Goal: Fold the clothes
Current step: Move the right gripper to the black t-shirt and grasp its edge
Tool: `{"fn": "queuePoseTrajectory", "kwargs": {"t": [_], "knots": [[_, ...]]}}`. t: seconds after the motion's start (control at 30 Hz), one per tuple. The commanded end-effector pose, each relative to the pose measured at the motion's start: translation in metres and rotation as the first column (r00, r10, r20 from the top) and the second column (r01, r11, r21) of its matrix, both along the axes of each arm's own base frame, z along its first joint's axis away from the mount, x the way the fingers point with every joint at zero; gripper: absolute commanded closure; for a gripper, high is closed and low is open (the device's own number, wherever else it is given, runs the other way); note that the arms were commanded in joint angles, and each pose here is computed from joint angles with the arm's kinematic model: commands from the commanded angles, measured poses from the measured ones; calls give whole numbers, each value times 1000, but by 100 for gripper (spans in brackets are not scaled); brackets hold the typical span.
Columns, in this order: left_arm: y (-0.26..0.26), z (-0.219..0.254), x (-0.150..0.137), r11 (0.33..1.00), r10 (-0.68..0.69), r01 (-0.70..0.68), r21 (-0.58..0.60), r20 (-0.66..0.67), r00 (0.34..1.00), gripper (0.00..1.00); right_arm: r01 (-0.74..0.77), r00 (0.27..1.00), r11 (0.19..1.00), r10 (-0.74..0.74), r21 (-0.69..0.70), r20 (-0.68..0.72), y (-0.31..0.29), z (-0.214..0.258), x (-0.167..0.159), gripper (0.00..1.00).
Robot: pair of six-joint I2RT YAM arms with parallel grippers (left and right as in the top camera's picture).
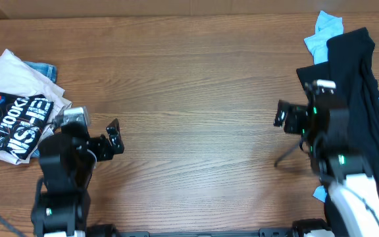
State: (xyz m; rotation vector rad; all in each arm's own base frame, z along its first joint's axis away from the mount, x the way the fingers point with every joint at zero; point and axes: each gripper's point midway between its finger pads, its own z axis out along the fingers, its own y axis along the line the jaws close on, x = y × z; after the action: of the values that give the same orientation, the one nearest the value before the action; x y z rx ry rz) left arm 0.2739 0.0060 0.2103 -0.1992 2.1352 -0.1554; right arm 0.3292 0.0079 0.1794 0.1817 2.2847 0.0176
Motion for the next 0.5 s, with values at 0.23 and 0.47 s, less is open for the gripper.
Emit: {"fn": "queuePoseTrajectory", "kwargs": {"t": [0.23, 0.47], "knots": [[-18, -14, 17, 993, -94, 83, -83, -131, 987, 0, 75, 986, 997, -70, 25, -154, -24, -39, 44, 0], [-18, -13, 19, 993, -94, 84, -82, -125, 988, 0, 395, 887, 916, -360, 70, -290, -78, -67, 15, 0]]}}
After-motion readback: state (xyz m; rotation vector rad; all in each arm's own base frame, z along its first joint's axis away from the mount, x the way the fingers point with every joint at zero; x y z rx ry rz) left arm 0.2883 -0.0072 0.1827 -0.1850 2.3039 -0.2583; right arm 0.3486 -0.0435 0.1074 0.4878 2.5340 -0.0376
